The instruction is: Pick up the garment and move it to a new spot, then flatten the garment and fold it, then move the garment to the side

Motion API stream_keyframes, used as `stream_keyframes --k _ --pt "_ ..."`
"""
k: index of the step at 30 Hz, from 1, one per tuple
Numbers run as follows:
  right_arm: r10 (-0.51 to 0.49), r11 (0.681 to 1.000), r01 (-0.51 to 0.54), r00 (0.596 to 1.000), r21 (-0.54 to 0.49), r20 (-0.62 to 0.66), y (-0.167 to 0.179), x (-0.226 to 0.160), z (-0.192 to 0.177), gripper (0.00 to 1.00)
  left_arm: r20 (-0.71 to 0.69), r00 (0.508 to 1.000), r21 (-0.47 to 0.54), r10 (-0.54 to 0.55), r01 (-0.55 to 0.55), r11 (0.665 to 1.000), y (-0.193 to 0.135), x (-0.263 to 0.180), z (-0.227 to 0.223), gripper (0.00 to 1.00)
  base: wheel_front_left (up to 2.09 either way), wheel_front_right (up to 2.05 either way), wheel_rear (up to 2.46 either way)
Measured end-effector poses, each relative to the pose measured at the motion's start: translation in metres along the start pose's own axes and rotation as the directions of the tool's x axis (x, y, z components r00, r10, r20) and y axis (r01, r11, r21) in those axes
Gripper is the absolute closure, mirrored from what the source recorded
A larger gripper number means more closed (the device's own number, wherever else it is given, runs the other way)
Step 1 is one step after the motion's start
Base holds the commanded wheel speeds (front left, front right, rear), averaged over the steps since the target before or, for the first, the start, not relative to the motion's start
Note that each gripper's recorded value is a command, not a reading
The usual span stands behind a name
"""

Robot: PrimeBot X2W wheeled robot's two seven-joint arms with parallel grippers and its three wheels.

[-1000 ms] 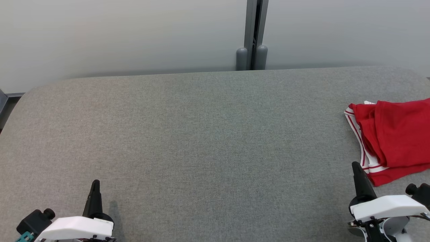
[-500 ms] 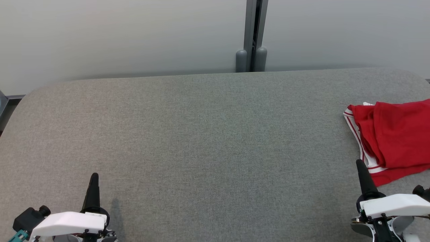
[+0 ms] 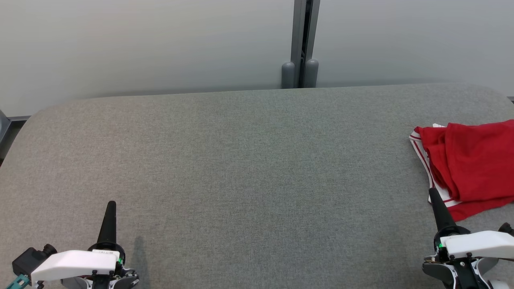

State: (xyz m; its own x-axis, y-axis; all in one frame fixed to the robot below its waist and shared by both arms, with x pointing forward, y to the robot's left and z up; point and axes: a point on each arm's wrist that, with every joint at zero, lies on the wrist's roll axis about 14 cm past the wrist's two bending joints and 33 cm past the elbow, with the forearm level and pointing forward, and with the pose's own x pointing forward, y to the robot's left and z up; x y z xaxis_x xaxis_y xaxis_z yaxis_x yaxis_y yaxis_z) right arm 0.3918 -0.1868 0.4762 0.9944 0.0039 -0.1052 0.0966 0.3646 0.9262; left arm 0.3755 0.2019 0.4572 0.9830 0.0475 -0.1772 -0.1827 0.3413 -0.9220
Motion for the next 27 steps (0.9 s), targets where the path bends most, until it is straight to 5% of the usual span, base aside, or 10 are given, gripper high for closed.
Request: stream_keyframes --k 27 --pt "0.05 0.971 -0.054 0.999 0.234 0.021 0.013 -0.003 0.013 1.0 0.0 0.995 -0.224 -0.097 0.095 0.97 -0.027 0.003 0.007 1.0 0.0 0.0 0.0"
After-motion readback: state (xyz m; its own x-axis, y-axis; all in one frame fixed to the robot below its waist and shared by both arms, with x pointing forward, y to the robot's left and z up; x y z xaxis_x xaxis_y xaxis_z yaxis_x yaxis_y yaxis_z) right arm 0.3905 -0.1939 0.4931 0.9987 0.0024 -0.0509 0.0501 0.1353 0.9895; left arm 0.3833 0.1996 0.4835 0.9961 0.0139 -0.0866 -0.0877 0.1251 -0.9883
